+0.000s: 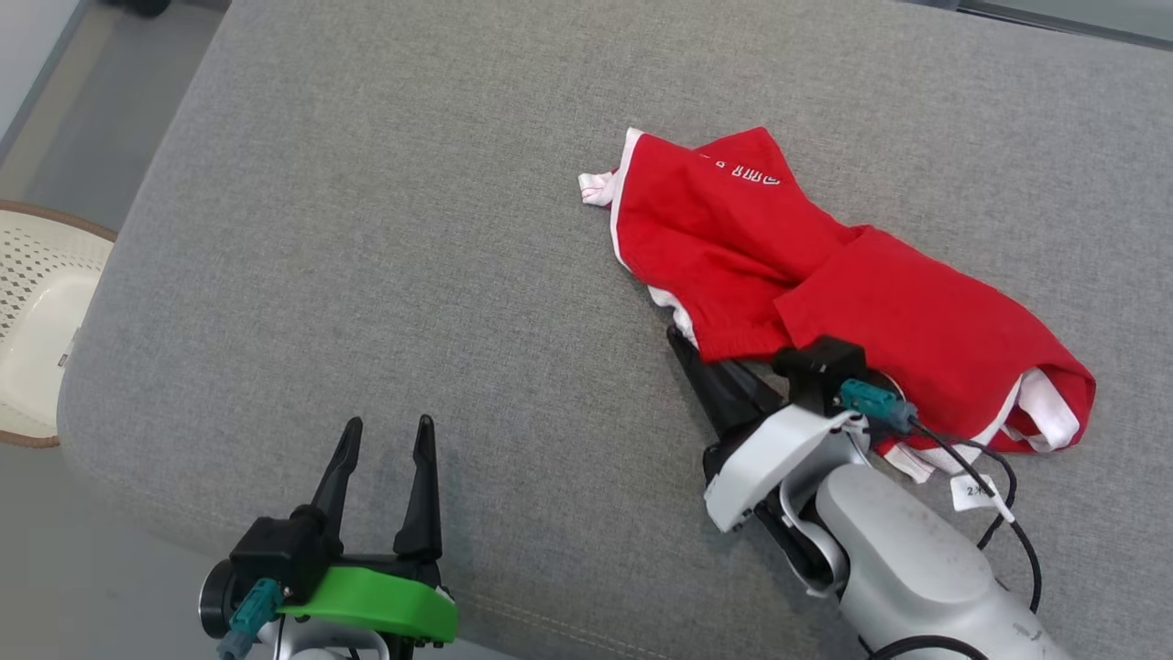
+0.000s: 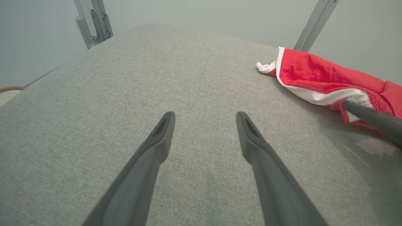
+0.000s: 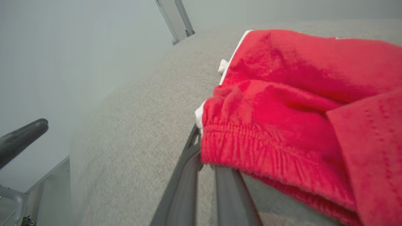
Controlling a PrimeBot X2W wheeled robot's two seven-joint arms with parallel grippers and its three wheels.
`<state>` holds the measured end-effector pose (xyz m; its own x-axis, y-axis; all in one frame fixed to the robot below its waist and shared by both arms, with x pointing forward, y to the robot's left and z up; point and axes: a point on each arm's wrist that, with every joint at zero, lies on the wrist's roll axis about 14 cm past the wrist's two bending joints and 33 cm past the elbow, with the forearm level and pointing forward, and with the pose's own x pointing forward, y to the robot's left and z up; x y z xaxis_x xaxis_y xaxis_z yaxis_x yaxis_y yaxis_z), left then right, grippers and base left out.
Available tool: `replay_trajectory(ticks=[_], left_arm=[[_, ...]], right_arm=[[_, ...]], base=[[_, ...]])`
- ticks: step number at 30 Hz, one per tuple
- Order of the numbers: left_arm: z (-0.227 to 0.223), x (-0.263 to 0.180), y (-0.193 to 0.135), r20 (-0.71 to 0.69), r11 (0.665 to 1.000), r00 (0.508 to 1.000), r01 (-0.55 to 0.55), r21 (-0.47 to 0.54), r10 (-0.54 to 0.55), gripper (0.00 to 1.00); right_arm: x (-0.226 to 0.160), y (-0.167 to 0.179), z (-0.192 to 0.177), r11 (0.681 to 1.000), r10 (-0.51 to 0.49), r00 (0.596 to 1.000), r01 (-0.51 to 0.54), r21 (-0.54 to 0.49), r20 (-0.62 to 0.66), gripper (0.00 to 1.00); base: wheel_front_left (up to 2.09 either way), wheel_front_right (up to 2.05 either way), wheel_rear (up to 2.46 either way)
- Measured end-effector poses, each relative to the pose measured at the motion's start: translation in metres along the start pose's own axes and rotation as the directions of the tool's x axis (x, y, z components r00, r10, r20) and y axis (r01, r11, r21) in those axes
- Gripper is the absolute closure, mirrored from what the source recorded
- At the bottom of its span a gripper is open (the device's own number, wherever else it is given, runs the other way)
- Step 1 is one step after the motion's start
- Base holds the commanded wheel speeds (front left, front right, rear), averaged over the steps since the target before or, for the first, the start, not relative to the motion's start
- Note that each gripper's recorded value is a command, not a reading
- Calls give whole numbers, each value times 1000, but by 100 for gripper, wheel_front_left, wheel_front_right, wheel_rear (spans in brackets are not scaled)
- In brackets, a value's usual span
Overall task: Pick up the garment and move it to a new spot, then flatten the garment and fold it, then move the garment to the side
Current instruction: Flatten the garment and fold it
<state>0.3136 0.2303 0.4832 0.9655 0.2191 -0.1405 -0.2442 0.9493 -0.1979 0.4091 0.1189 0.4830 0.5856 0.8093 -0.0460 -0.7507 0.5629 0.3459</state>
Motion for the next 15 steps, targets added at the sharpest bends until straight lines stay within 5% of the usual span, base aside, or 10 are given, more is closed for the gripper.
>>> replay_trajectory(ticks=[9, 15], left_arm=[[3, -4, -9, 13, 999, 999, 38, -19, -37, 0], [3, -9, -15, 20, 998, 998, 64, -28, -63, 0]], right_arm=[[22, 22, 103, 997, 81, 969, -81, -11, 235, 100], [12, 27, 103, 995, 95, 977, -101, 23, 193, 100]], base=[[0, 0, 0], [0, 0, 0]])
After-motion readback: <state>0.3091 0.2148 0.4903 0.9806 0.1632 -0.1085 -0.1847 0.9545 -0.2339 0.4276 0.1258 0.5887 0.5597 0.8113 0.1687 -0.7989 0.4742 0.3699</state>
